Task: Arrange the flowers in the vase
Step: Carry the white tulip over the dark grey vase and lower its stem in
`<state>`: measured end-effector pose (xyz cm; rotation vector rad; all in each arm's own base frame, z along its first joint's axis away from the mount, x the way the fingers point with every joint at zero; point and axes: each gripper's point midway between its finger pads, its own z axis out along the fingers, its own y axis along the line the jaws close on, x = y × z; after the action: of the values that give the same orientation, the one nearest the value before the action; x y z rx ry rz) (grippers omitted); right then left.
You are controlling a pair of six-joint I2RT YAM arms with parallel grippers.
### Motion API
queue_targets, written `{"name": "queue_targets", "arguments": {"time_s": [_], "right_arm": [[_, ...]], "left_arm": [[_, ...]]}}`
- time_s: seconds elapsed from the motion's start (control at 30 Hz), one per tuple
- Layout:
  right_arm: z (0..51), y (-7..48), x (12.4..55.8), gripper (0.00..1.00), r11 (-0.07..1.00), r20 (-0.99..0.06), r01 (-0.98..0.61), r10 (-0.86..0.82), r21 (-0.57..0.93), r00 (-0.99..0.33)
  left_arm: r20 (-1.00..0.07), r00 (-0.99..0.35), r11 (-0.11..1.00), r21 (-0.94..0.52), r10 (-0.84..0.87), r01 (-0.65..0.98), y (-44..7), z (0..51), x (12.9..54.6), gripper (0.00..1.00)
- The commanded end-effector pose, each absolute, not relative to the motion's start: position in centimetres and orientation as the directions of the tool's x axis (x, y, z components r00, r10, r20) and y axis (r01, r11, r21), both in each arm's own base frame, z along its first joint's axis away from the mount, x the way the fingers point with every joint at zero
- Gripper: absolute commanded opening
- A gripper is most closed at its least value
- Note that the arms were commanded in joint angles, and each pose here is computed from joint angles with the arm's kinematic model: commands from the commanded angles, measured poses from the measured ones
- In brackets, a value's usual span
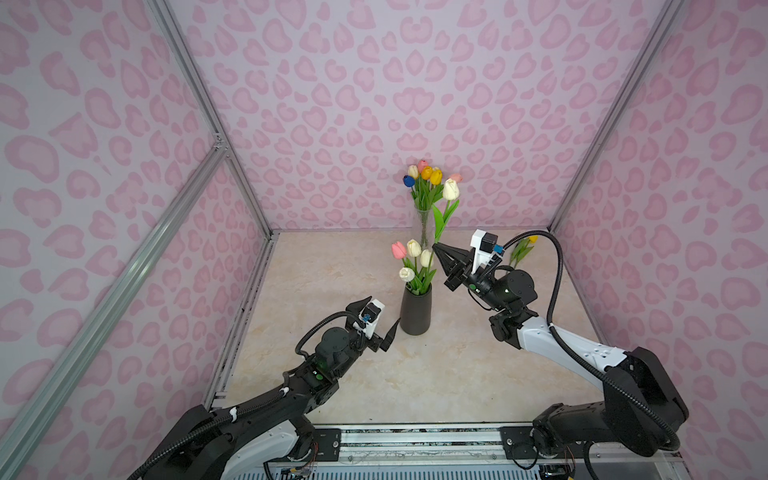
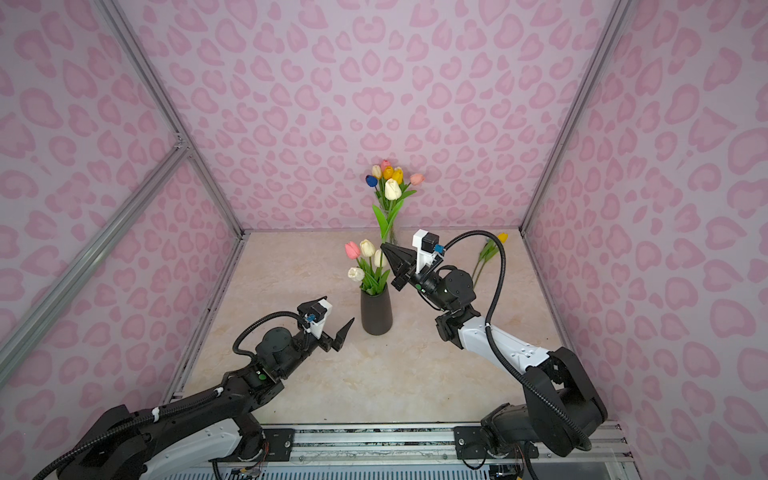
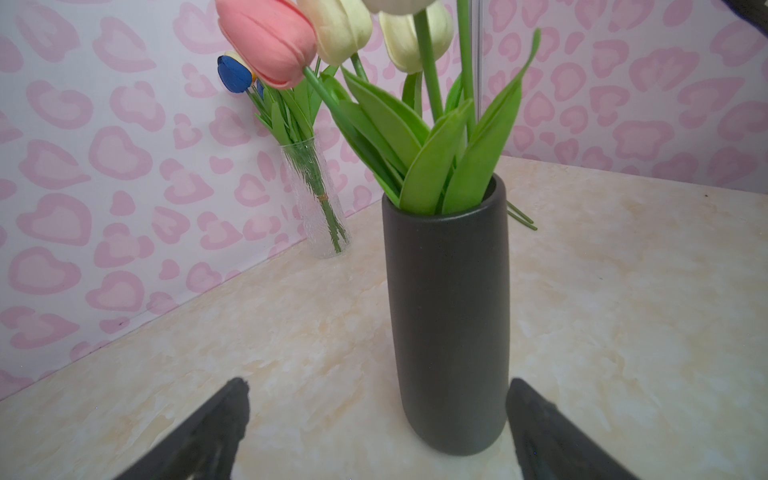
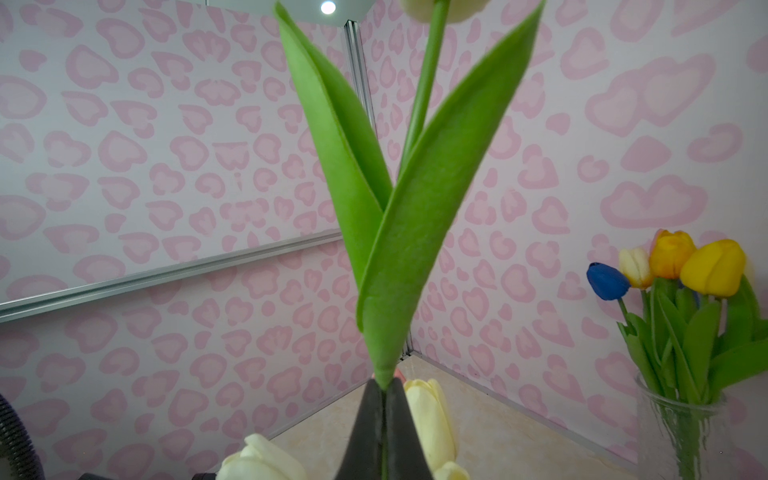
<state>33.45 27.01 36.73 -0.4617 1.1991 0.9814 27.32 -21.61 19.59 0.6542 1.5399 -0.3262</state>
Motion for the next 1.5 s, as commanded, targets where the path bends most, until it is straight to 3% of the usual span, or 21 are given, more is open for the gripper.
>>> {"name": "queue_targets", "arguments": {"time_s": [0.0,0.3,1.23,1.33,1.47], "right_arm": [[36.0,27.0,33.5,0.00,0.558,-0.938,-0.816,0.343,0.153,0.058],[34.2,26.4,33.6,0.00,0.619,-0.968,-0.779,0.239,0.096,0.071],[28.9,27.3,32.4,0.00,0.637,-0.997,-0.770,0.077,0.031,0.023],[28.5,27.3,32.3,0.08,0.637,-0.998,-0.770,0.065,0.030,0.015],[28.0,27.1,32.2,0.11,0.646,-0.999,-0.763,0.038,0.017,0.010]], "left_arm": [[-0.981,0.066,0.791,0.188,0.185,0.582,-21.9,20.8,27.5,0.97],[-0.981,0.059,0.790,0.186,0.187,0.584,-22.0,20.6,27.6,0.97],[-0.980,0.055,0.790,0.187,0.192,0.584,-22.1,20.4,27.7,0.97],[-0.980,0.057,0.791,0.188,0.191,0.583,-22.0,20.5,27.7,0.97],[-0.980,0.055,0.789,0.186,0.190,0.585,-22.1,20.4,27.6,0.97]]}}
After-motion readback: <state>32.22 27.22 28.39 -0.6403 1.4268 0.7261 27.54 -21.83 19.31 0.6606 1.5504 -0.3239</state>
